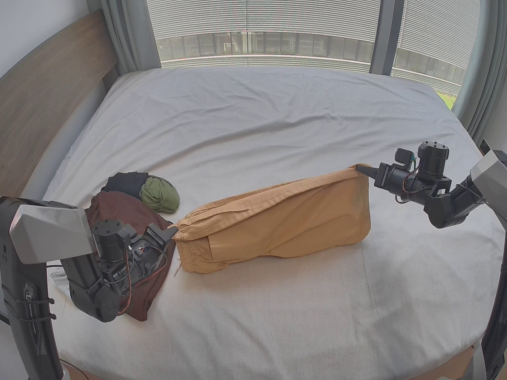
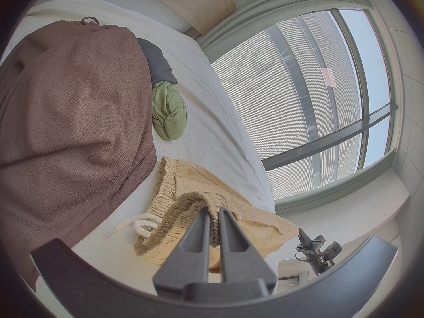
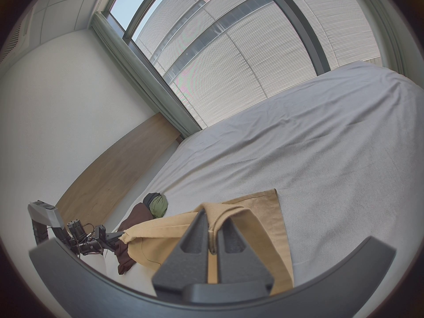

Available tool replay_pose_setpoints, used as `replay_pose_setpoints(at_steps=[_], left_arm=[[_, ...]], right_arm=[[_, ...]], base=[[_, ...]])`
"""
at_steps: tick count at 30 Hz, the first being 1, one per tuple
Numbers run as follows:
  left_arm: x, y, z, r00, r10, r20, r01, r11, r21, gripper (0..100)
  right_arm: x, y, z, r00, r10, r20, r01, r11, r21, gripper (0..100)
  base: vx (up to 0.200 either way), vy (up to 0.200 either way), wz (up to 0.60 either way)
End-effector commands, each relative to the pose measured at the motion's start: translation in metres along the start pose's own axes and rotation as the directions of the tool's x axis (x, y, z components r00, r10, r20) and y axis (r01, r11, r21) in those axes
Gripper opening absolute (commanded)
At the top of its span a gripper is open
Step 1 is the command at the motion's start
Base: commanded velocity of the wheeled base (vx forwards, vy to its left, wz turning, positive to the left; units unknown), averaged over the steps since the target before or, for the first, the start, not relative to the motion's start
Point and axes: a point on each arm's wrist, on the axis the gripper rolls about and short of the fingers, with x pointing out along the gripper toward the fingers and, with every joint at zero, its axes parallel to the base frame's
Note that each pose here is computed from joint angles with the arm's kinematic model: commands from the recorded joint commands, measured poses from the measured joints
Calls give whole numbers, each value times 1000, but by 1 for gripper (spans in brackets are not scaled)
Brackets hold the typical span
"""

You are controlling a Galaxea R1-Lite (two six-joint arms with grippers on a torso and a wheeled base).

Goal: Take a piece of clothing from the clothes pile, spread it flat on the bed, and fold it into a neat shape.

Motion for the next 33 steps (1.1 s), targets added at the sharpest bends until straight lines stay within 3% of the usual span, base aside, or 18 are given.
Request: replay_pose_setpoints(at_steps=[1,13,33], left_arm=[[3,4,1,1000,6,6,-6,1000,-3,0],[9,2,5,999,-1,40,4,998,-55,0],[19,9,1,998,22,65,-18,998,-53,0]], right_arm=[[6,-5,0,1000,-2,0,2,1000,1,0],[17,-3,14,1000,10,10,-10,1000,-8,0],[49,-21,-5,999,-32,-3,32,999,11,0]], base=[[0,0,0],[0,0,0],[0,0,0]])
